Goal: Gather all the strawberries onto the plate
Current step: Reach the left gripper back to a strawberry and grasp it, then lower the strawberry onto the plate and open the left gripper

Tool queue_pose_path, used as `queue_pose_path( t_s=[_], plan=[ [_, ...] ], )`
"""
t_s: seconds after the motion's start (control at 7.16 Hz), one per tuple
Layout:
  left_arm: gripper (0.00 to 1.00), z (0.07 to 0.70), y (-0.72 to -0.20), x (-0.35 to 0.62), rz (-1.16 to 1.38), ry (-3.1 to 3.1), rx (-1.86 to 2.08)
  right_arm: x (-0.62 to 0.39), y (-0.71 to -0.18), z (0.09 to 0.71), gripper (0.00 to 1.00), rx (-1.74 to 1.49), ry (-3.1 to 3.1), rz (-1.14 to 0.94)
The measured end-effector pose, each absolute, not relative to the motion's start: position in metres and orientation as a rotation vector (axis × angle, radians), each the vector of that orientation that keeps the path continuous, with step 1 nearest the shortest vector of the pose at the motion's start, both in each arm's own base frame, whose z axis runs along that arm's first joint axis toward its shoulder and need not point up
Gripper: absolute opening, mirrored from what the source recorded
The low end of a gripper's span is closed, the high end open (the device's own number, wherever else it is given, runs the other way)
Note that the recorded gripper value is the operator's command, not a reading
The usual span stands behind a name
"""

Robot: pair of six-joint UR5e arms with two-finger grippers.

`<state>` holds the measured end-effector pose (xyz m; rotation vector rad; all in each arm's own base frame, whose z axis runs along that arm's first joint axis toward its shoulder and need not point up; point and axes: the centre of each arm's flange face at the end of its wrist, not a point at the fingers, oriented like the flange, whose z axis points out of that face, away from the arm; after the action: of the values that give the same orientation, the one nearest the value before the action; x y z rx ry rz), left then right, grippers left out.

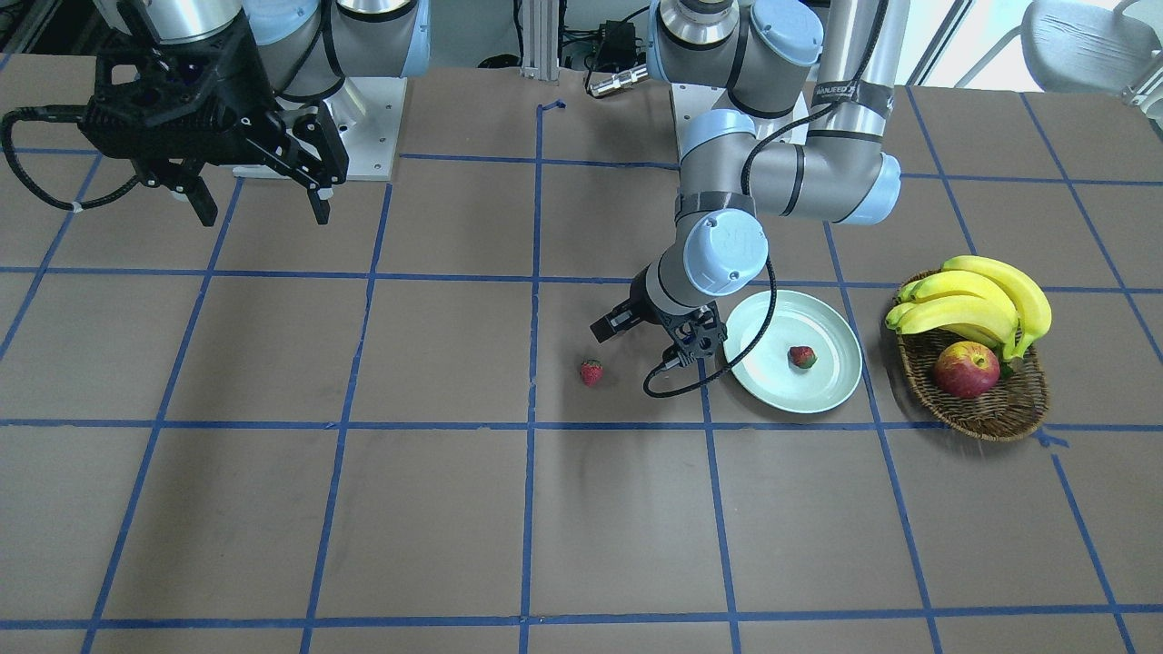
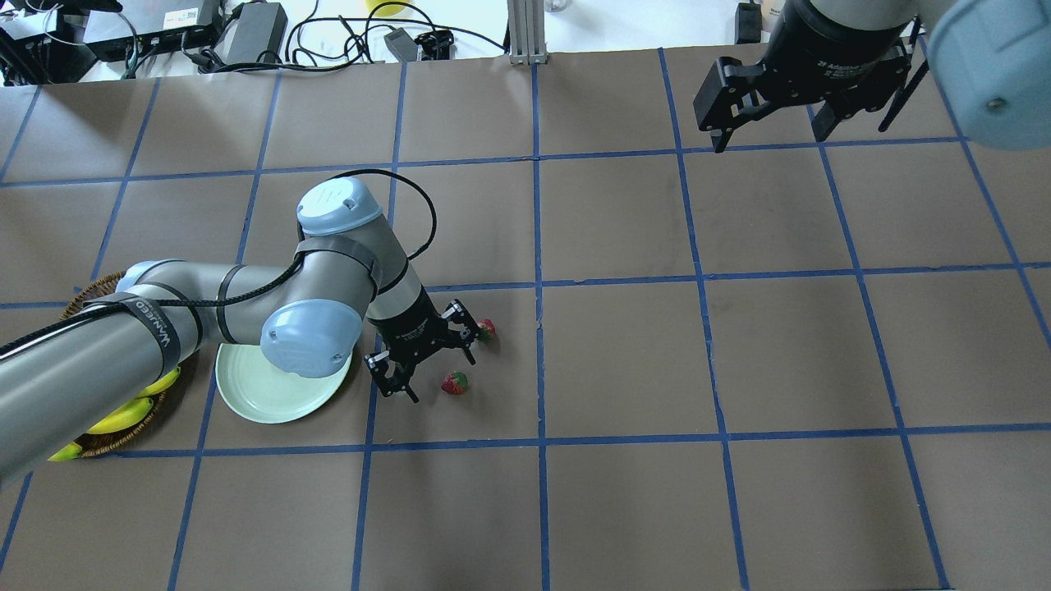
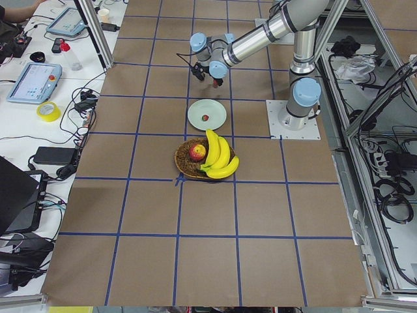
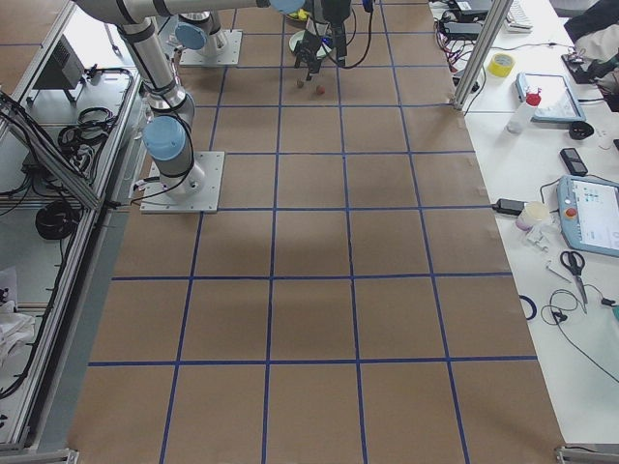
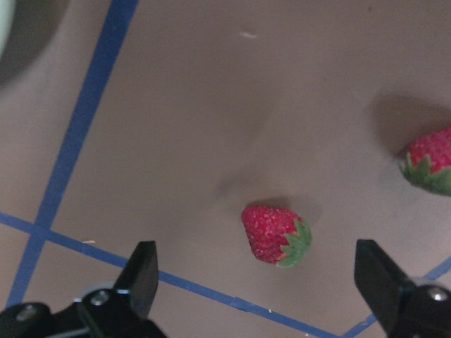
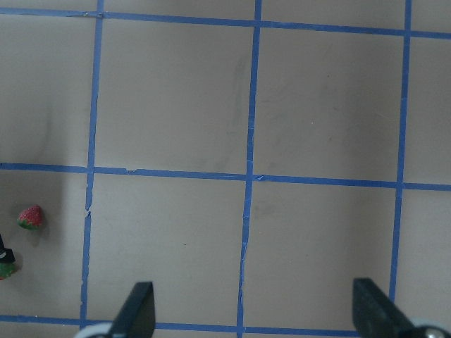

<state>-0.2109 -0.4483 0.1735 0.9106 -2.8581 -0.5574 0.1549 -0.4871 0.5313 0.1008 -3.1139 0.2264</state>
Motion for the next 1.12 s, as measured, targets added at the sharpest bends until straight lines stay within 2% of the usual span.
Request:
queue_pose_path(
  t_s=[0.14, 0.7, 1.12],
  plan=[
    [0.0, 0.168, -0.447, -0.212, -0.577, -2.846, 0.923, 0.155, -0.487, 0.531, 1.0, 0.101, -3.114, 0.226],
    [0.0, 0.169, -0.45, -0.211, -0.564, -2.861, 0.929, 0.155, -0.487, 0.532, 1.0, 0.102, -3.114, 0.229],
    [0.0, 0.217, -0.481, -0.198, -0.32, -3.026, 0.874, 0.155, -0.487, 0.532, 1.0, 0.102, -3.113, 0.229]
  ],
)
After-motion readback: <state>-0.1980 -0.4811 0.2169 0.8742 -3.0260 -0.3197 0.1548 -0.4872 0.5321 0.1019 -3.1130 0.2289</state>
